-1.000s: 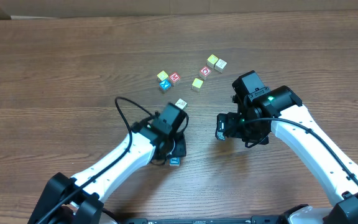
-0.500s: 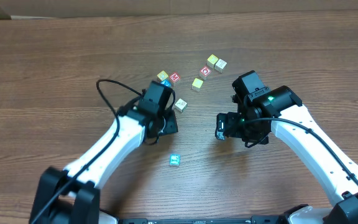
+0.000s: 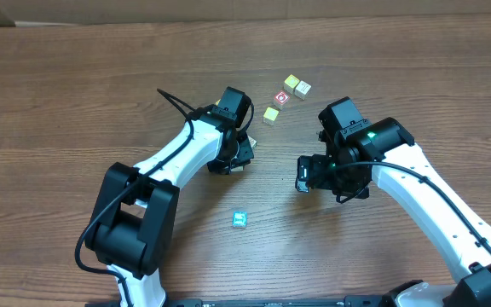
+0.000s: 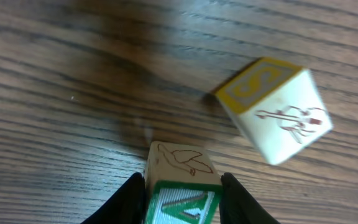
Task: Flip 5 blocks
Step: 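Move the left gripper to the green V block and grasp it, then carry the green V block beside the blue L block and release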
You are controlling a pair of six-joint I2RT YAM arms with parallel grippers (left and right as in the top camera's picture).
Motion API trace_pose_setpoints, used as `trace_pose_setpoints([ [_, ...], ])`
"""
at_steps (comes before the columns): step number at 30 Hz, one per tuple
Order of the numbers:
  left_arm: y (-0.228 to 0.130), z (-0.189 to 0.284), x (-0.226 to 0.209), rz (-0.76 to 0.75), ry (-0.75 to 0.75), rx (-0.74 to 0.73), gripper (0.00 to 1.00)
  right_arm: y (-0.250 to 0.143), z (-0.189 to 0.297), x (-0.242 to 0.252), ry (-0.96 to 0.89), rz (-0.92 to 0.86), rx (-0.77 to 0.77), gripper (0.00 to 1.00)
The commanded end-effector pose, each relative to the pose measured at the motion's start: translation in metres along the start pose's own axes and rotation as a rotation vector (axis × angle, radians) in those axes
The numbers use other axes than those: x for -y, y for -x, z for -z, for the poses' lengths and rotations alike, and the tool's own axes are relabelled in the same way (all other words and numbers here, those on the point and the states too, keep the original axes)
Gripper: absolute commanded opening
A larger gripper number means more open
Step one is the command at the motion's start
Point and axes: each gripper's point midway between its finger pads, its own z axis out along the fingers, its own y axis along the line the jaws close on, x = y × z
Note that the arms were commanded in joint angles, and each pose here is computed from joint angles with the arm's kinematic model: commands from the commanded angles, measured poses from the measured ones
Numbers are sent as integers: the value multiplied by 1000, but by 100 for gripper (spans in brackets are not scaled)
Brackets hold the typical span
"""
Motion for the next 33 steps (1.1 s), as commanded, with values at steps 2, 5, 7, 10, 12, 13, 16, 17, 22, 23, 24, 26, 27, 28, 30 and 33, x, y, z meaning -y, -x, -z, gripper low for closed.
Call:
trace_pose_setpoints([
  [2, 7, 1, -1, 54, 2, 5, 25, -1, -1, 1, -7, 2, 2, 97],
  [5, 6, 1, -1, 39, 4, 1, 20, -1, -1, 1, -7, 2, 2, 97],
  [7, 6, 2, 0, 18, -1, 0, 21, -1, -1, 1, -7, 2, 2, 97],
  [10, 7, 7, 2, -4, 0, -4, 20, -1, -1, 1, -7, 2, 2, 97],
  [12, 9, 13, 4, -29, 3, -7, 20, -1, -1, 1, -7, 2, 2, 97],
  [13, 10, 18, 5, -39, 6, -11, 20, -1, -1, 1, -7, 2, 2, 97],
  [16, 14, 39, 9, -72, 25, -13, 16, -2, -1, 1, -7, 2, 1, 97],
  [17, 15, 47, 8, -77, 33, -12, 16, -2, -1, 1, -8, 2, 1, 97],
  [22, 8, 87, -10, -101, 111, 16, 16, -4, -1, 2, -13, 2, -9, 97],
  [23, 3, 95, -15, -111, 124, 18, 15, -4, -1, 2, -13, 2, -9, 97],
  [24, 0, 101, -18, -118, 133, 22, 15, -4, -1, 2, -13, 2, -9, 97],
  [26, -10, 114, -29, -130, 159, 37, 15, -4, -1, 2, -13, 2, -8, 97],
  [27, -16, 119, -35, -137, 165, 45, 16, -4, -1, 2, -13, 2, -8, 97],
  [28, -21, 122, -39, -144, 164, 48, 16, -4, -1, 2, -13, 2, -9, 97],
  [30, -36, 126, -52, -146, 157, 51, 18, -4, -1, 2, -13, 2, -9, 97],
  [33, -58, 123, -61, -190, 98, 41, 22, -4, -1, 2, -12, 3, -8, 97],
])
